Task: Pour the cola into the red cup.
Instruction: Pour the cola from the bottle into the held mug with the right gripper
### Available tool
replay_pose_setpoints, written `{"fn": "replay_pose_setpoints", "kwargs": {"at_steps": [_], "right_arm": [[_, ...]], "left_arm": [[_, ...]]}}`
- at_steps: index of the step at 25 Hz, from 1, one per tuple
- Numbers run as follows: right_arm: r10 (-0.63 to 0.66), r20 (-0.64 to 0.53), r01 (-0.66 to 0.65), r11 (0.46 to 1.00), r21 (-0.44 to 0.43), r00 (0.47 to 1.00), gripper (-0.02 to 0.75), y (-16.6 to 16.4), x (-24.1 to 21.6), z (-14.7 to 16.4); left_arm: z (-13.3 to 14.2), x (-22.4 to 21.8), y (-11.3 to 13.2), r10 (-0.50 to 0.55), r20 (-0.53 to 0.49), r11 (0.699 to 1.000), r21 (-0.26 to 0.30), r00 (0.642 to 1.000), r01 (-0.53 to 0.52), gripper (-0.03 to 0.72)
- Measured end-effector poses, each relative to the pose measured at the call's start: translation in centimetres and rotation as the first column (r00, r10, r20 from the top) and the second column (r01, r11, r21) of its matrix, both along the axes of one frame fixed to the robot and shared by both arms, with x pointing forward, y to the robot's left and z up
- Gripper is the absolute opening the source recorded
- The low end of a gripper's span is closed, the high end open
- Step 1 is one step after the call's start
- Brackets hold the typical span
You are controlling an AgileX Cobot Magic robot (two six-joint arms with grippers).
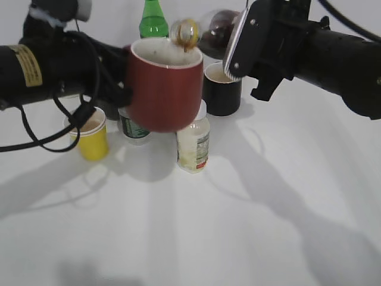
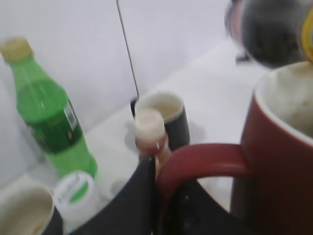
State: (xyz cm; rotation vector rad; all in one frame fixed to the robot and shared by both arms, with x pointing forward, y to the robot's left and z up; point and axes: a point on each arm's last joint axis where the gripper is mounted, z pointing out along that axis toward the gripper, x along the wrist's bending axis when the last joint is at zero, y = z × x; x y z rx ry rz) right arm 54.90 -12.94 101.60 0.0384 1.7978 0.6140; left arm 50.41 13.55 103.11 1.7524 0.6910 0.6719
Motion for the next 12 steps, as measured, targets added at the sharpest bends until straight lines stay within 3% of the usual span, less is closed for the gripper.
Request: {"fn": "replay_pose_setpoints", "kwargs": {"at_steps": [4, 6, 8, 12], "right_arm": [[-0.031, -0.155, 0.077, 0.95, 0.301, 0.987, 0.463, -0.2, -0.3, 0.5], [-0.038, -0.225, 0.142, 0.872, 0.469, 0.974, 0.463, -0.8, -0.4, 1.4], [-0.042, -0.268, 0.195, 0.792, 0.578, 0.963, 0.463, -1.9, -0.1, 2.0], [-0.035, -0.348, 0.289, 0.639, 0.713, 0.937, 0.463, -5.3, 0.5, 1.0]], "left_arm": [[0.9, 1.1, 1.6, 0.074, 0.027, 0.991, -0.112, 0.997, -0.07, 0.046], [1.3, 1.8, 3.5, 0.13, 0.049, 0.984, -0.129, 0.99, -0.123, 0.046], [1.3, 2.4, 5.8, 0.193, 0.068, 0.972, -0.146, 0.979, -0.182, 0.046], [-0.3, 2.8, 12.1, 0.354, 0.075, 0.927, -0.155, 0.932, -0.34, 0.045]]}}
